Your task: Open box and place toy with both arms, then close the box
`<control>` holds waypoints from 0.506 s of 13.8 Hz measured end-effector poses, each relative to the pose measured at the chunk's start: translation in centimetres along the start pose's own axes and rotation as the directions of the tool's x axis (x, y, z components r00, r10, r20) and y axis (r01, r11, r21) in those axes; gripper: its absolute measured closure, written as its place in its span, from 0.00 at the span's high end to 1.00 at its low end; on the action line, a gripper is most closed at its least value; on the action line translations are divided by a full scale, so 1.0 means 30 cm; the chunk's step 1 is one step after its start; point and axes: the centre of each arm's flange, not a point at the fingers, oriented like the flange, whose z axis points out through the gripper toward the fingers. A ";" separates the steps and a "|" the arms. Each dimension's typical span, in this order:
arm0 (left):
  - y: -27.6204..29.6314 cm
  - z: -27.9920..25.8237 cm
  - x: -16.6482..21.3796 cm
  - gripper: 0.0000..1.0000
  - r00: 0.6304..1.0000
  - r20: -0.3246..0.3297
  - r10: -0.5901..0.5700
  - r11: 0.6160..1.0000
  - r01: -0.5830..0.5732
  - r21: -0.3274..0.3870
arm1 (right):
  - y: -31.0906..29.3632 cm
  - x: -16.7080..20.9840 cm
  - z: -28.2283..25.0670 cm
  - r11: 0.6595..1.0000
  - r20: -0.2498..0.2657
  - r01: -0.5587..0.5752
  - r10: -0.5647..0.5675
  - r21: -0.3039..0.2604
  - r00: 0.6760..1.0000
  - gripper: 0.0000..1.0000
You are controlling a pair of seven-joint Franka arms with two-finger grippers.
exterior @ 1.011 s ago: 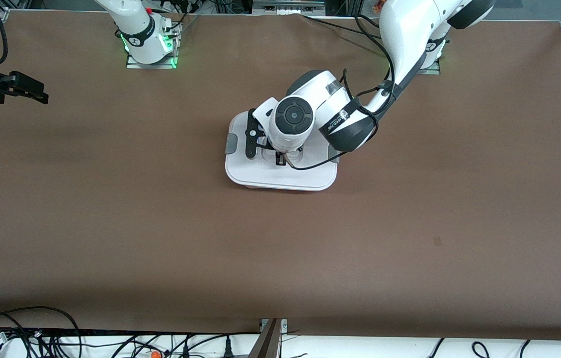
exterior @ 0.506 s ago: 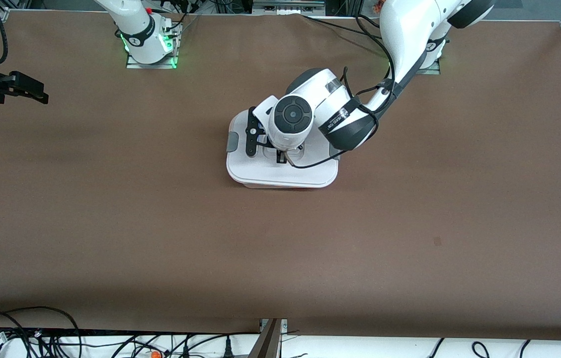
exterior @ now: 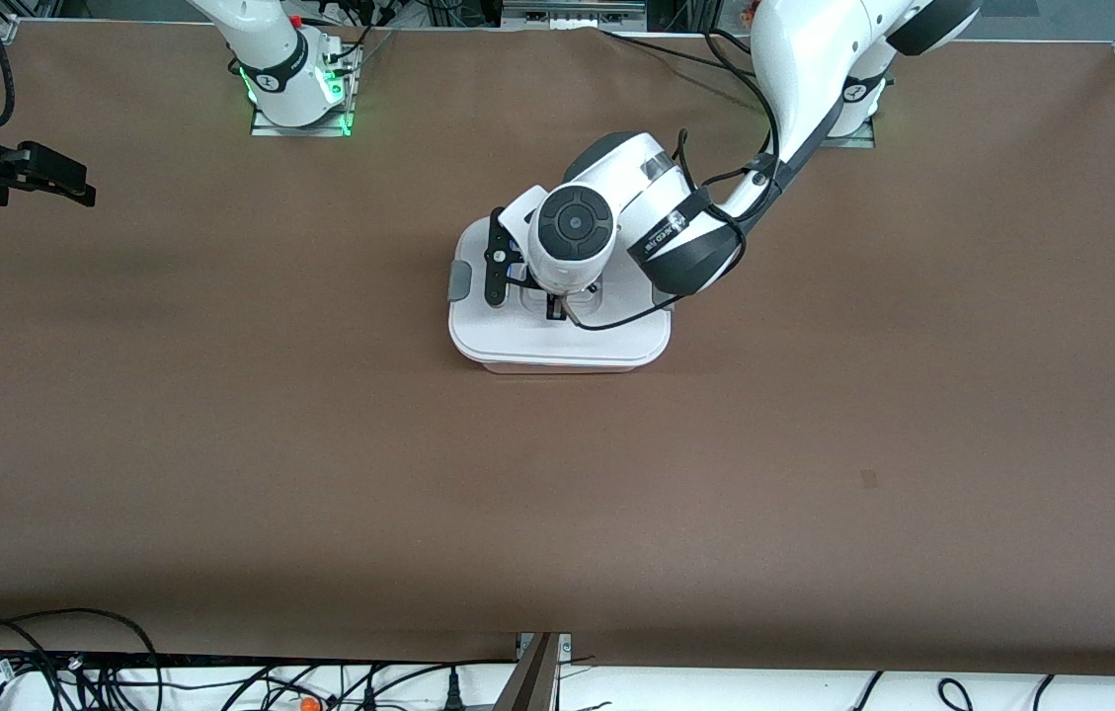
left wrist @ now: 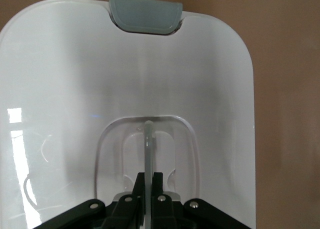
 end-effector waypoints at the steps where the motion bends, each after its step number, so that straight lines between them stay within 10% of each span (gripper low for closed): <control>1: 0.000 0.000 0.000 0.07 1.000 0.000 -0.002 1.000 0.002 0.000 | 0.000 0.000 0.000 1.000 0.000 0.000 0.000 0.000 1.000 1.00; 7: 0.004 0.005 0.004 0.07 0.993 0.002 -0.116 0.993 0.116 -0.003 | -0.002 0.001 0.001 1.000 0.001 0.001 -0.001 0.009 1.000 1.00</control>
